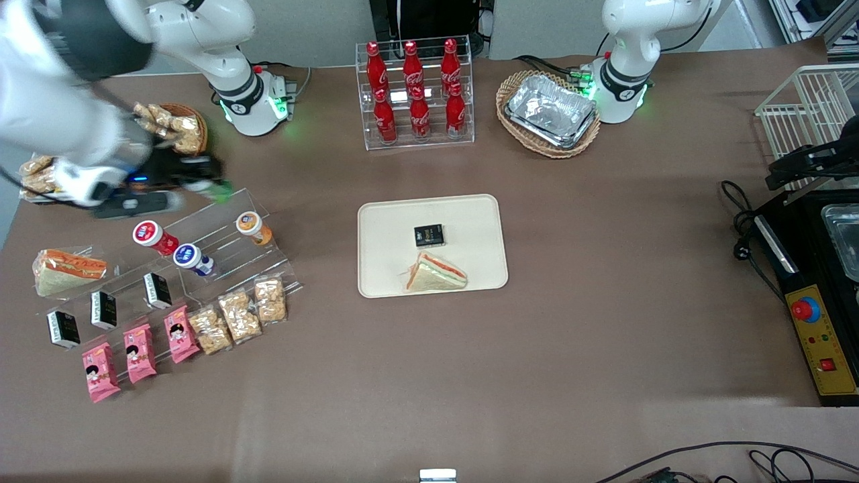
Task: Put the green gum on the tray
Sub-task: 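Carry the bottle over the cream tray and set it down, opening the gripper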
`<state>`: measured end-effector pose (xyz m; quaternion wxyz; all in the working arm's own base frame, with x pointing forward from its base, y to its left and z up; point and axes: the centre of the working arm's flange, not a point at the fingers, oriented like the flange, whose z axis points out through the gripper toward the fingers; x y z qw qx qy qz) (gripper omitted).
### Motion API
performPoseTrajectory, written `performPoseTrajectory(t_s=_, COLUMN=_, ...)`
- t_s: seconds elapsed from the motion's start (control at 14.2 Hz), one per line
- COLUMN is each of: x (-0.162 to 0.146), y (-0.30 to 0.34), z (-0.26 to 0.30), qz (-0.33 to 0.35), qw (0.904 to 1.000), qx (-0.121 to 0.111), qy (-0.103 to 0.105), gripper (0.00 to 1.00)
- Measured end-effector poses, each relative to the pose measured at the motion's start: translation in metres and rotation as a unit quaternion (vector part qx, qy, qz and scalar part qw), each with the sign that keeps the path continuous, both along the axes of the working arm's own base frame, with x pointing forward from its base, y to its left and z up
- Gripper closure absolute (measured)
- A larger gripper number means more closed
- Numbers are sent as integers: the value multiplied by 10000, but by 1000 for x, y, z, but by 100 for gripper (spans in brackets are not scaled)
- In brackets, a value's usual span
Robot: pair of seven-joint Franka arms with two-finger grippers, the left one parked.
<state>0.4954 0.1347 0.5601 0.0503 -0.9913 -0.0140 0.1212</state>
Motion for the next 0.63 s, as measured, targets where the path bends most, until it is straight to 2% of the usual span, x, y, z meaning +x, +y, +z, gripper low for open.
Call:
performPoseTrajectory(t_s=0.21, x=-11, y=86, z=-28, qz=-190, qw=9996, qx=-181, qy=-74, gripper=43)
performPoseTrajectory(t_s=0.63, x=-43, y=199, z=-148, qz=-538, qw=9975, qx=-332, qy=-310, gripper=43)
